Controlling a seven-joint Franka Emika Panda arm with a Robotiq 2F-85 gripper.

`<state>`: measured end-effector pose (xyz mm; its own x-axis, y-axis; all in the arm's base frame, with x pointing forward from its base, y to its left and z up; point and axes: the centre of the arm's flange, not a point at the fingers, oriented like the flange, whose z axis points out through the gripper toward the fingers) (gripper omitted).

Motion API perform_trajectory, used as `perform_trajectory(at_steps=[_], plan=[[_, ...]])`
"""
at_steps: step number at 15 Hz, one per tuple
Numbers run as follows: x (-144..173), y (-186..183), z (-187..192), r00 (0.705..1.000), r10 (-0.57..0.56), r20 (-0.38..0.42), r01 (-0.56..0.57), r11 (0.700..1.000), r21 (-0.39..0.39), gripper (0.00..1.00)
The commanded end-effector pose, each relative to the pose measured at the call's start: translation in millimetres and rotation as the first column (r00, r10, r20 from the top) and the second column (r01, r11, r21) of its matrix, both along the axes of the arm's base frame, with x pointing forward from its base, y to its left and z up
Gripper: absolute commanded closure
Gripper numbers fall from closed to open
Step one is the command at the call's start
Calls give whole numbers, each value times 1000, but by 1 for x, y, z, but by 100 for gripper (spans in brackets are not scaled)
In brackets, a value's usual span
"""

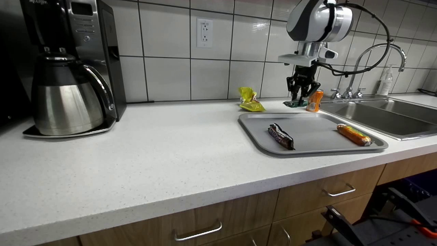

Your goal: Pick up the orange rectangular object and put it on the gray tray, pick up the brown snickers chocolate bar and put it on the gray tray, pick up the green rectangular object and put it on the gray tray

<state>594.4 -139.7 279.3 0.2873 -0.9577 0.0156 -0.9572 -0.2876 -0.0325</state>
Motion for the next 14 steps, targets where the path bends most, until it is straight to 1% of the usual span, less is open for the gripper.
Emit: perform_trajectory(at_steps=[1, 8, 14], plan=[[-33, 18, 5, 998, 69, 8, -69, 998, -7, 92], [-59, 41, -17, 991, 134, -20, -135, 991, -25, 92], [-76, 42, -18, 987, 161, -26, -161, 987, -20, 92]])
